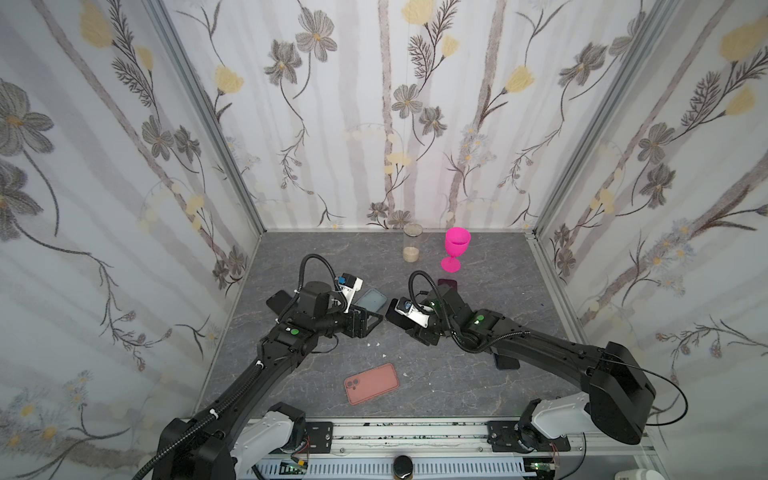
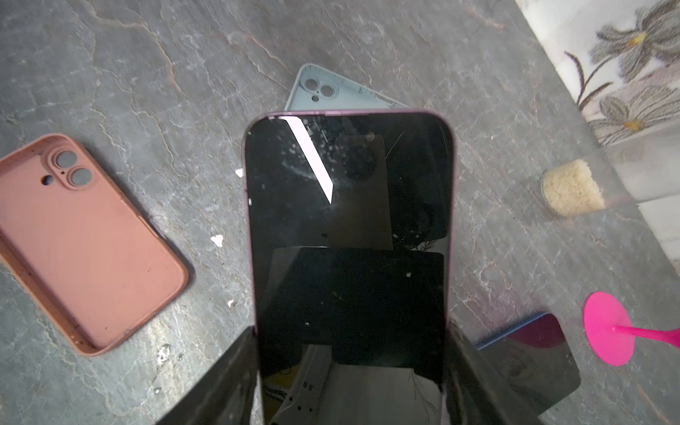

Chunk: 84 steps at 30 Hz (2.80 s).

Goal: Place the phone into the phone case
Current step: 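Lift the phone with the right gripper while the left gripper grasps its far end, then raise the phone upright between both grippers, holding it by its ends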

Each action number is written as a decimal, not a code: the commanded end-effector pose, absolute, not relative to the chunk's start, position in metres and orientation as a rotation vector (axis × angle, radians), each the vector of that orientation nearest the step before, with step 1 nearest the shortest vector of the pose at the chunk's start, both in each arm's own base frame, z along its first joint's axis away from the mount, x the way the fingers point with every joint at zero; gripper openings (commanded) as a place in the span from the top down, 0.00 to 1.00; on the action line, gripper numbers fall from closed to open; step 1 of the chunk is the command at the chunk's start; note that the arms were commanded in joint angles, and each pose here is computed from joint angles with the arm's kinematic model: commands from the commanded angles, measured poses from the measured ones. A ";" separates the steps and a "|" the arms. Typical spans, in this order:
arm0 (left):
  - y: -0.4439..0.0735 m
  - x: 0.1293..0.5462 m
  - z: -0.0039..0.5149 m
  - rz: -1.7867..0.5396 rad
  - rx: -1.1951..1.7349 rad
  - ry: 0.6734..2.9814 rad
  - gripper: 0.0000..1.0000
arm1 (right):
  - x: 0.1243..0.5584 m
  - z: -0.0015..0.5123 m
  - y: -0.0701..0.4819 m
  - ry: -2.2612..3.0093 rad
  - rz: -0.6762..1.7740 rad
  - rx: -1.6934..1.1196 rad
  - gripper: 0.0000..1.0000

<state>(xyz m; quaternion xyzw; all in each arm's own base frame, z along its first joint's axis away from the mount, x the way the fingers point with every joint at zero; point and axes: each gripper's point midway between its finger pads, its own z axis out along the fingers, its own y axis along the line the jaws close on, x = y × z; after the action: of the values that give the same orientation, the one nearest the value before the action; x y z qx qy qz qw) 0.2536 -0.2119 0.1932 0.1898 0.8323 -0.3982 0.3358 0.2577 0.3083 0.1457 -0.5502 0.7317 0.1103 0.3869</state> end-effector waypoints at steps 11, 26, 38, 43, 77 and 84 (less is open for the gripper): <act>-0.224 0.248 0.206 -1.153 0.545 2.136 0.70 | 0.244 0.185 0.345 1.631 0.366 -1.412 0.64; -0.227 0.244 0.216 -1.189 0.565 2.098 1.00 | 0.255 0.196 0.348 1.610 0.312 -1.325 0.63; -0.212 0.259 0.231 -1.108 0.462 2.055 1.00 | 0.273 0.211 0.335 1.636 0.235 -1.144 0.23; -0.199 0.274 0.258 -1.079 0.370 1.965 1.00 | 0.267 0.245 0.335 1.565 0.348 -1.037 0.07; -0.167 0.238 0.480 -1.508 0.244 1.053 1.00 | 0.257 0.465 0.251 1.214 1.205 -0.301 0.37; -0.175 0.240 0.504 -1.588 0.333 0.962 1.00 | 0.247 0.491 0.260 1.135 1.272 -0.367 0.42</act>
<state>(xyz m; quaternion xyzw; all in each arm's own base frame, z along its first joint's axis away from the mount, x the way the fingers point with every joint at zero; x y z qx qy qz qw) 0.2656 -0.1788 0.4708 0.0995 0.4785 -0.6576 0.5733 0.2616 0.2613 0.4640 -0.1467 0.5423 0.5309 0.6344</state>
